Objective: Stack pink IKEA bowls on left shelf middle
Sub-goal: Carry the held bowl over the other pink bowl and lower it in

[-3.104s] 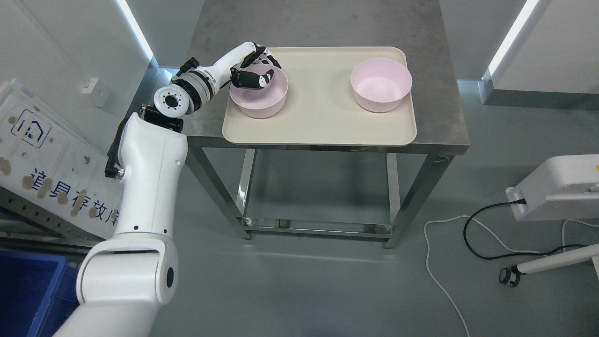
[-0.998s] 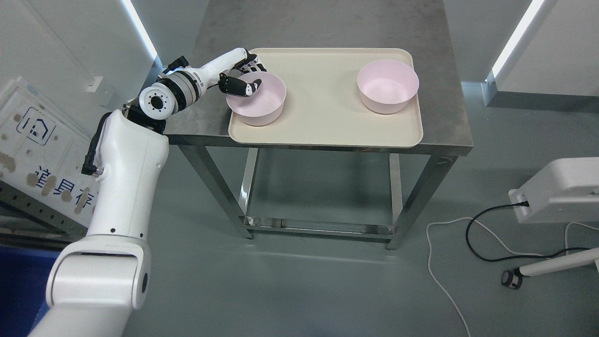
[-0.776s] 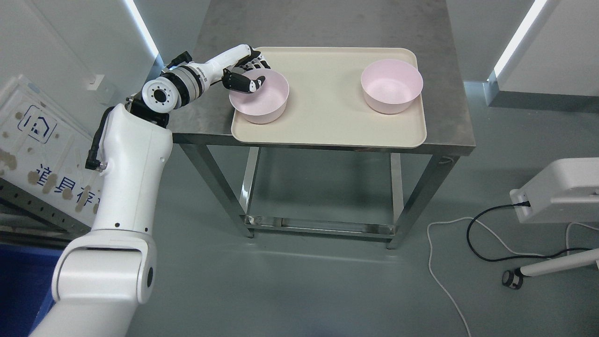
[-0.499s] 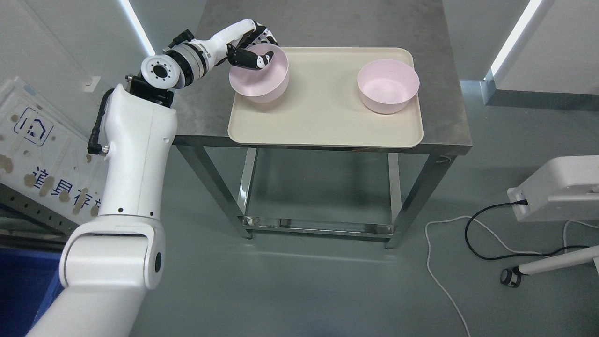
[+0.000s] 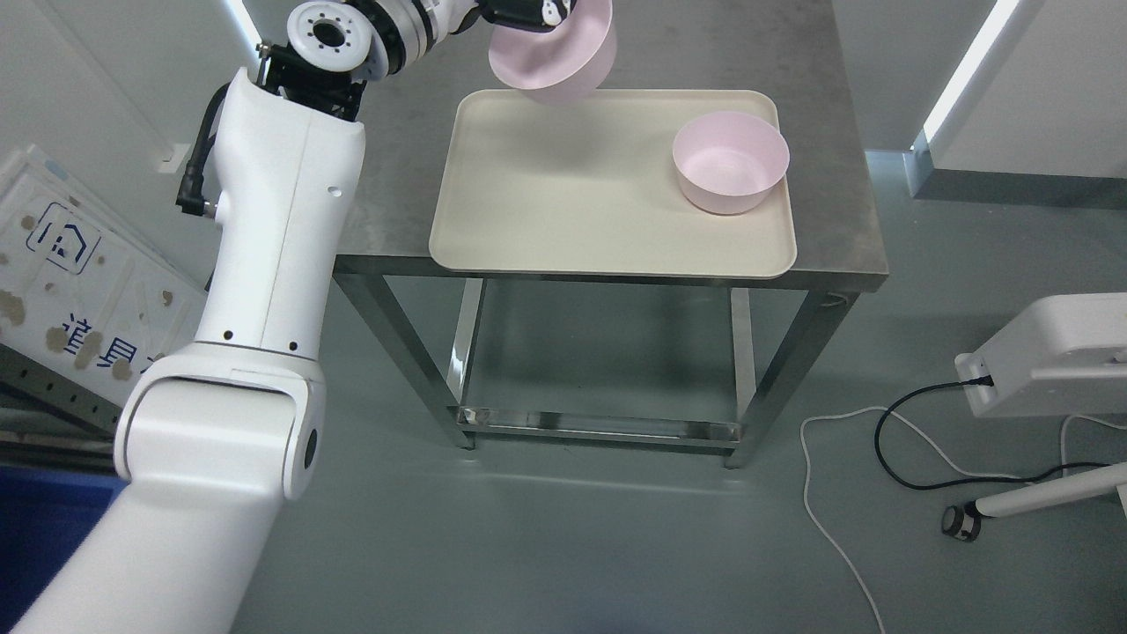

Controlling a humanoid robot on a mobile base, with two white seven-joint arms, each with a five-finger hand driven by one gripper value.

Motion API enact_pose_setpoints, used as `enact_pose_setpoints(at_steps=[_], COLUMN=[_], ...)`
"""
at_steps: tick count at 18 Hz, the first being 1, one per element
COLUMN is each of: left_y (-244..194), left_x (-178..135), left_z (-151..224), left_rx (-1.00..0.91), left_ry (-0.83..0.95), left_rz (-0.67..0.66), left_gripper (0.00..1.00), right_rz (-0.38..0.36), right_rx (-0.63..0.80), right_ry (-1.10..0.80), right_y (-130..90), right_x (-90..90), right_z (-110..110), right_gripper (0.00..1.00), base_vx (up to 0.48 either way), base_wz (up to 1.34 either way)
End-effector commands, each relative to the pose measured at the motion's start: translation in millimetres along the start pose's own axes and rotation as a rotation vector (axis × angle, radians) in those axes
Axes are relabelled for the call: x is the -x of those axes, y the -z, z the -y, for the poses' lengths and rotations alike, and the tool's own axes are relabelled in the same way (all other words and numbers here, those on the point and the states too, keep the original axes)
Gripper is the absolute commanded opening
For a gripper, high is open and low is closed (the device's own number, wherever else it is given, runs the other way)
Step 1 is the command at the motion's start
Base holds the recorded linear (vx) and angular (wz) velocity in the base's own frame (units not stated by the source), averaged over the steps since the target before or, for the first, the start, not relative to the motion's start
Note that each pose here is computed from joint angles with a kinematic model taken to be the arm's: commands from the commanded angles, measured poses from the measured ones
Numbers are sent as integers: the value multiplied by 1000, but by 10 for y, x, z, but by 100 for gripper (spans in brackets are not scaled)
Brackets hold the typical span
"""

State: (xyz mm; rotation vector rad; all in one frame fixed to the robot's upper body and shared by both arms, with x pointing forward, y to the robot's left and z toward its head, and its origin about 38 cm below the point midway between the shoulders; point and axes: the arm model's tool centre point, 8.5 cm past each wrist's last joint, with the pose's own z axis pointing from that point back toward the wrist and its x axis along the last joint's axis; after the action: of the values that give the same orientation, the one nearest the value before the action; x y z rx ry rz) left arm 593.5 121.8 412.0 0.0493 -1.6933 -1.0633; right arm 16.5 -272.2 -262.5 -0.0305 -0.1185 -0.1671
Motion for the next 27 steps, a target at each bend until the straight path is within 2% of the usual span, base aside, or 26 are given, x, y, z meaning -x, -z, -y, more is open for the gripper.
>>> enact_pose_setpoints(at_steps=[1, 6, 10, 16, 22, 27], left_y=[451, 529, 553, 559, 576, 577], left_x=[-476, -559, -437, -412, -172, -114], left_z=[894, 1401, 1599, 1603, 1458, 1402], left_rx=[179, 182, 185, 157, 113, 86], left_ry=[200, 280, 334, 297, 285, 283], left_rz=[41, 113, 88, 84, 14, -1], left_gripper=[2, 2, 2, 2, 4, 7], right_rz=[3, 3, 3, 3, 3, 3], right_rx=[17, 17, 17, 19, 17, 19], right_ry=[-3, -3, -3, -3, -3, -3], right_y=[-7, -7, -7, -7, -7, -7], right_x=[-20, -20, -20, -20, -20, -20], right_z=[111, 111, 111, 112, 111, 112], right_gripper=[100, 100, 100, 100, 100, 100], base_vx=[0, 0, 0, 0, 0, 0], base_wz=[0, 0, 0, 0, 0, 0])
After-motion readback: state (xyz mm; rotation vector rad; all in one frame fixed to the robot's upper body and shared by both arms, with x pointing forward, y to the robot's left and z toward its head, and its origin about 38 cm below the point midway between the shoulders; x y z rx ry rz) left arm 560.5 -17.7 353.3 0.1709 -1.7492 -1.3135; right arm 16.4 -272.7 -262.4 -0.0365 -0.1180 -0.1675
